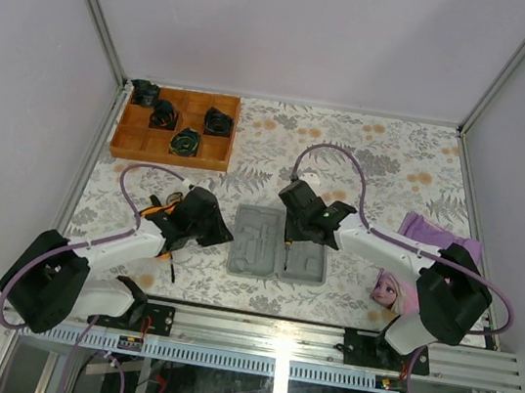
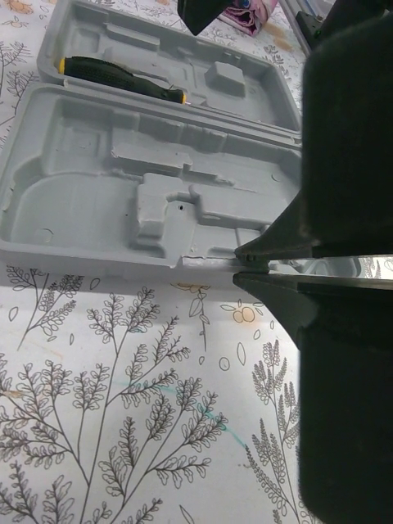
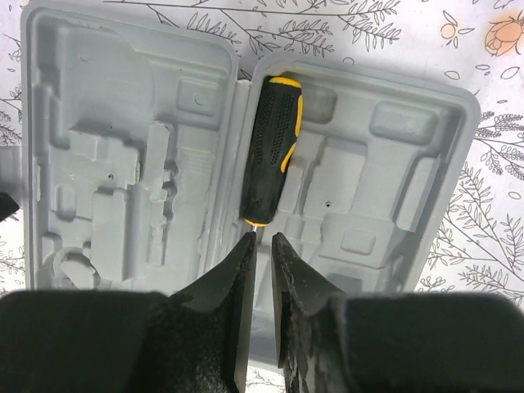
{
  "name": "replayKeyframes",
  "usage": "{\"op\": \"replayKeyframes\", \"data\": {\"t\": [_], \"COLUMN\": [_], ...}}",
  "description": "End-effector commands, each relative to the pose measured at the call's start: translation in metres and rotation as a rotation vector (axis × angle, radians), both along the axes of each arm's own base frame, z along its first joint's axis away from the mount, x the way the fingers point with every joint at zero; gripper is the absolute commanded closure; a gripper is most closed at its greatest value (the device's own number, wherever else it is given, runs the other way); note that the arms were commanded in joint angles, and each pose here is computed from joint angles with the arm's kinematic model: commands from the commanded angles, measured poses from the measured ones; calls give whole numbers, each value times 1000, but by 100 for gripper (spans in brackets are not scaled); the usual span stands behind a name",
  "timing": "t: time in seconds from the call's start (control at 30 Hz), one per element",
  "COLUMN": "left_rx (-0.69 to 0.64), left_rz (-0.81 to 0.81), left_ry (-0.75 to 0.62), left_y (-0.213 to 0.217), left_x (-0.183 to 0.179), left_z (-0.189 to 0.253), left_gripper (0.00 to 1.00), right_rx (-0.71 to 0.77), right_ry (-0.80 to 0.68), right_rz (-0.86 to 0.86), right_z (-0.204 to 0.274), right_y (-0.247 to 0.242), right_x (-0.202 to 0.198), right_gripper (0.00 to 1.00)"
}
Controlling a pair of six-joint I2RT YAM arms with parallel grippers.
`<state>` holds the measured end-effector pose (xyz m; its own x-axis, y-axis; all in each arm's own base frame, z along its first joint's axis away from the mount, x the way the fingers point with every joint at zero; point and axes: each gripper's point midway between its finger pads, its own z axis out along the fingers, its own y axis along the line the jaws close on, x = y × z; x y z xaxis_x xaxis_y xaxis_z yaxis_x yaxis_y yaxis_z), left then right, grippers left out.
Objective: Sort the tools into containers
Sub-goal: Place the screwdriver in the storage box.
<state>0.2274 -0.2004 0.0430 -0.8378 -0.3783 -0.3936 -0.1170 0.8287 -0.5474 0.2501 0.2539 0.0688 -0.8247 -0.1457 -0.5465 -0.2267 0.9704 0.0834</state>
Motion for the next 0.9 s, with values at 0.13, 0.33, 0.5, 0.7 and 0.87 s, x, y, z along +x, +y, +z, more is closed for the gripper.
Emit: {"op": "replayKeyframes", "data": {"t": [0.13,0.33,0.5,0.7,0.87], "left_rx": [13,10,8,4,4], "left_rz": [32,27,28,25,21], "left_ry": [36,33,34,32,33], "left_y": [9,8,8,6,5], "left_x": [-10,-10,-11,-12,-14], "left_z": [-11,-10,-10,-9,-10], "left_gripper": [100,100,100,100,100], "right_rx": [37,64,63,35,-22], "right_ry": [26,57,87,130,151], "right_rz": [21,33,37,38,22], "right_z": [-1,-10,-19,-38,-53], "right_y": [6,12,13,13,5], "right_x": [-1,5,6,3,3], "right_gripper": [80,81,83,84,86]}}
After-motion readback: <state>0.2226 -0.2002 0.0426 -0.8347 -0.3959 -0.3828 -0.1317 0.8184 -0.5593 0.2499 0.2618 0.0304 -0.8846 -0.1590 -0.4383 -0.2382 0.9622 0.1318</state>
